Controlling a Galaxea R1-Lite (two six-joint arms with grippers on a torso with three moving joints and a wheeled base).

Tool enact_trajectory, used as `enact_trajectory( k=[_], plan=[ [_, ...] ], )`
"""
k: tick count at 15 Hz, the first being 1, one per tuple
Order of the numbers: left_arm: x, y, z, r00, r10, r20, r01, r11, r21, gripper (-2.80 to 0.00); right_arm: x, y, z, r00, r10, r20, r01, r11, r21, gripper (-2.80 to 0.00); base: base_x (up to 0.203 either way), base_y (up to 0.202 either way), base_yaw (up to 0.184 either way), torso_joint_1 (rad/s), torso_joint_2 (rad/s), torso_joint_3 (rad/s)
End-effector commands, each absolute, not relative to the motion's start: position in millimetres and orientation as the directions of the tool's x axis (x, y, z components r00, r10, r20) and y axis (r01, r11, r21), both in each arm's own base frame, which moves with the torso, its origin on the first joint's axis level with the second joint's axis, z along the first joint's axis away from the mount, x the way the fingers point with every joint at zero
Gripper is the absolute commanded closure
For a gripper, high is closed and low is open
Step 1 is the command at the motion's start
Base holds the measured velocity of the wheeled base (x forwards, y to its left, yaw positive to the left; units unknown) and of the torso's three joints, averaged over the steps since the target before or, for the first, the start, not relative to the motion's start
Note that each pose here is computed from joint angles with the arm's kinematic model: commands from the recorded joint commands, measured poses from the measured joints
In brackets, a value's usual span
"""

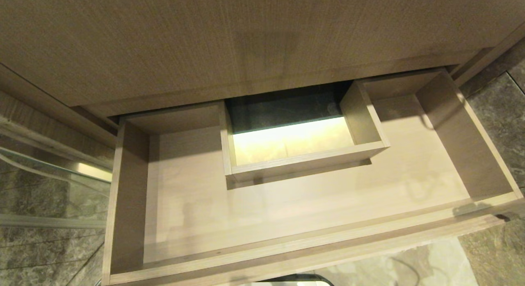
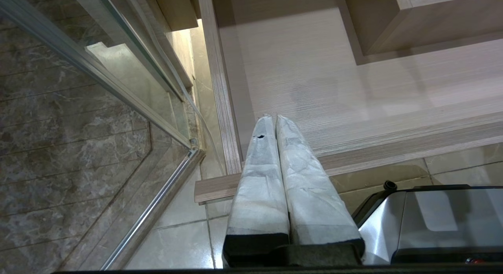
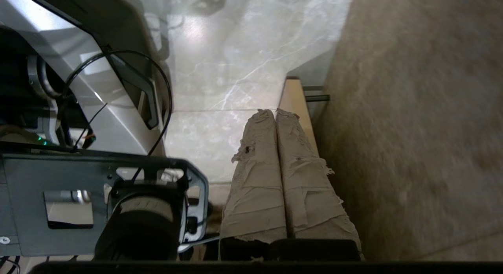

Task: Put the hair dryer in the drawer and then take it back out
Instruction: Close the drawer

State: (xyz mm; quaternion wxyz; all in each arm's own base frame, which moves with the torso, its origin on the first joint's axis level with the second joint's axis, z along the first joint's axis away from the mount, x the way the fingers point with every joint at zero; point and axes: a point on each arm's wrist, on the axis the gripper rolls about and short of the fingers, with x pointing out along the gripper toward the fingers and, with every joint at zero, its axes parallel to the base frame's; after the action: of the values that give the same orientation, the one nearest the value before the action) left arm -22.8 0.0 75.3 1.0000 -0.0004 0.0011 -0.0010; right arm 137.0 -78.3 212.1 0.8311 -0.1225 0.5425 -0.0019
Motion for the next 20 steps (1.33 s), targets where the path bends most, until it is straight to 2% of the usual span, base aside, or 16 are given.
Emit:
enact_trajectory(
  k=[1, 3, 5, 10, 13, 15, 17, 20],
  plan=[
    [-23, 0, 75, 1.0, -0.002, -0.003, 0.002, 1.0, -0.001, 0.0, 173, -93, 185, 0.303, -0.062, -0.951, -0.184, 0.975, -0.122, 0.0, 0.0, 0.0, 0.0, 0.0, 0.0, 0.0],
    [-23, 0, 75, 1.0, -0.002, -0.002, 0.002, 1.0, -0.002, 0.0, 190, -97, 181, 0.287, -0.046, -0.957, -0.208, 0.972, -0.109, 0.0, 0.0, 0.0, 0.0, 0.0, 0.0, 0.0],
    [-23, 0, 75, 1.0, -0.002, -0.002, 0.002, 1.0, -0.001, 0.0, 204, -100, 184, 0.316, -0.044, -0.948, -0.221, 0.968, -0.119, 0.0, 0.0, 0.0, 0.0, 0.0, 0.0, 0.0],
    [-23, 0, 75, 1.0, -0.002, -0.001, 0.002, 1.0, -0.002, 0.0, 226, -108, 206, 0.622, -0.086, -0.778, -0.19, 0.948, -0.256, 0.0, 0.0, 0.0, 0.0, 0.0, 0.0, 0.0],
    [-23, 0, 75, 1.0, -0.002, -0.003, 0.002, 1.0, 0.0, 0.0, 239, -110, 232, 0.813, -0.112, -0.572, -0.118, 0.929, -0.349, 0.0, 0.0, 0.0, 0.0, 0.0, 0.0, 0.0],
    [-23, 0, 75, 1.0, -0.002, -0.002, 0.002, 1.0, -0.002, 0.0, 253, -107, 252, 0.918, -0.099, -0.385, -0.051, 0.932, -0.359, 0.0, 0.0, 0.0, 0.0, 0.0, 0.0, 0.0],
    [-23, 0, 75, 1.0, -0.002, 0.0, 0.002, 1.0, -0.001, 0.0, 262, -100, 266, 0.967, -0.07, -0.244, -0.015, 0.944, -0.331, 0.0, 0.0, 0.0, 0.0, 0.0, 0.0, 0.0],
    [-23, 0, 75, 1.0, -0.002, -0.003, 0.002, 1.0, -0.001, 0.0, 259, -97, 276, 0.977, -0.067, -0.202, -0.004, 0.943, -0.333, 0.0, 0.0, 0.0, 0.0, 0.0, 0.0, 0.0]
  ],
)
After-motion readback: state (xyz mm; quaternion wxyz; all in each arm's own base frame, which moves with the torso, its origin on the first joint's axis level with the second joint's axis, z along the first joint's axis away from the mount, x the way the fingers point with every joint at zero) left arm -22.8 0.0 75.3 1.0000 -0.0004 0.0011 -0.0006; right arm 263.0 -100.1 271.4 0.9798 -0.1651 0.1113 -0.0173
